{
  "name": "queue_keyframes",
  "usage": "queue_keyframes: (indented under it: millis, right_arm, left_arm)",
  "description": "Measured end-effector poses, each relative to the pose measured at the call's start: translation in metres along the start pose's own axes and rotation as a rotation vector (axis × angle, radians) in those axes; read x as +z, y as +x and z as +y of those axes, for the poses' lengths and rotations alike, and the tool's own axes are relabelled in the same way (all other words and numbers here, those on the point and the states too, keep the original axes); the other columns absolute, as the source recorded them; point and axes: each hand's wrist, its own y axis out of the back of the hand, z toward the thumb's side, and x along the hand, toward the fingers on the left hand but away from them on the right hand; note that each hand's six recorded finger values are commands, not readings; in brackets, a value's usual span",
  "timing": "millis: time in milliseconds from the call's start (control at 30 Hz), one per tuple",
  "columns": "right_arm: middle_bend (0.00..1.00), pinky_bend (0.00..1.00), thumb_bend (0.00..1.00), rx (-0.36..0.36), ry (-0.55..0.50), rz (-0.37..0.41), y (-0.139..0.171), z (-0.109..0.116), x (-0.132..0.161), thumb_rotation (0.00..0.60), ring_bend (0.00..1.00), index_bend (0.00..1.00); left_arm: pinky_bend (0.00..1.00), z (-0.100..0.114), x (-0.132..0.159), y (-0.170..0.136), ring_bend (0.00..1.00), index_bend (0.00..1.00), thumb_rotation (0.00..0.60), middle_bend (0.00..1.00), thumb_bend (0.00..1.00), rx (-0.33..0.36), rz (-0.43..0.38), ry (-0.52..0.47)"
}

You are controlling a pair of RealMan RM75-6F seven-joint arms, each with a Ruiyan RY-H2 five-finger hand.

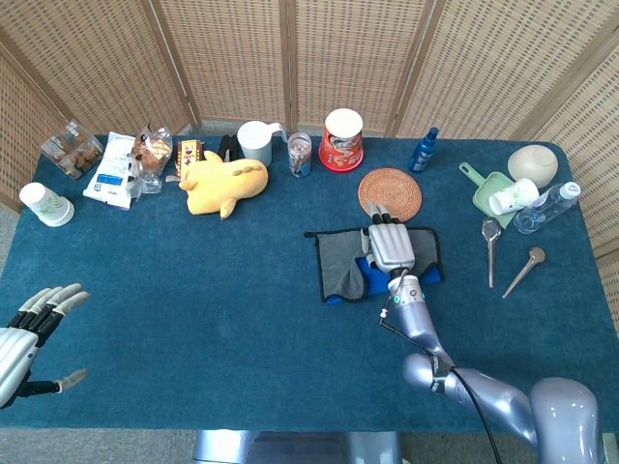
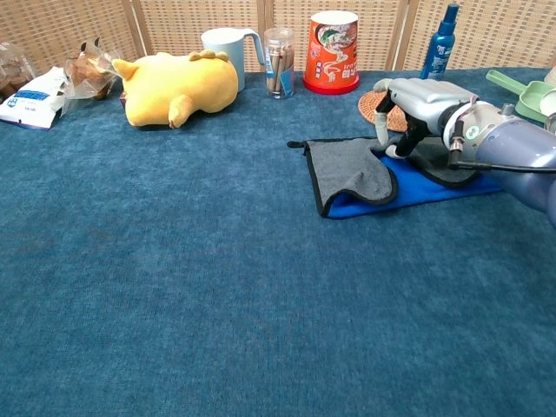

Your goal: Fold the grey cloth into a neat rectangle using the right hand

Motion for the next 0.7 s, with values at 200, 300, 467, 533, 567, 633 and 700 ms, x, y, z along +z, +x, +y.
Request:
queue_keyframes:
  millis: [200, 300, 467, 533, 567, 633, 700]
  right_arm:
    - [0.0, 0.25, 0.17, 0.004, -0.018, -0.013, -0.001, -0.001, -0.002, 0.6, 0.04, 0.08]
    - [0.0, 0.26, 0.08, -0.007, -0.031, -0.012, -0.001, 0.002, -0.001, 0.6, 0.04, 0.0]
    - [0.0, 0.26, 0.0, -0.054, -0.045, -0.005, -0.001, 0.012, 0.001, 0.6, 0.05, 0.0]
    - [0.0, 0.27, 0.01, -0.075, -0.035, -0.005, -0.001, 0.015, 0.0, 0.6, 0.05, 0.0]
    - [0.0, 0.27, 0.01, -0.081, -0.031, -0.006, -0.001, 0.016, 0.0, 0.6, 0.05, 0.0]
    - [0.0, 0.27, 0.02, -0.088, -0.029, -0.008, -0.001, 0.017, -0.001, 0.6, 0.05, 0.0]
    - [0.0, 0.27, 0.03, -0.09, -0.031, -0.005, 0.0, 0.018, 0.0, 0.6, 0.05, 0.02]
  left_arm:
    - [0.07, 0.0, 0.0, 0.0, 0.0, 0.08, 0.6, 0.0, 0.24, -0.001, 0.002, -0.002]
    - [0.07, -0.001, 0.0, 0.0, 0.0, 0.08, 0.6, 0.0, 0.24, -0.002, 0.0, -0.001]
    - [0.07, -0.001, 0.002, -0.001, 0.0, 0.08, 0.6, 0.0, 0.24, 0.0, -0.004, 0.001]
    - [0.07, -0.001, 0.002, -0.002, 0.0, 0.08, 0.6, 0.0, 0.24, 0.0, -0.005, 0.001]
    - [0.07, -0.001, 0.002, -0.002, 0.0, 0.08, 0.6, 0.0, 0.24, 0.001, -0.005, 0.0]
    - [0.07, 0.0, 0.002, -0.003, 0.0, 0.08, 0.6, 0.0, 0.24, 0.003, -0.005, -0.001]
    - [0.07, 0.0, 0.003, -0.003, 0.0, 0.08, 0.6, 0.0, 0.24, 0.004, -0.006, -0.002]
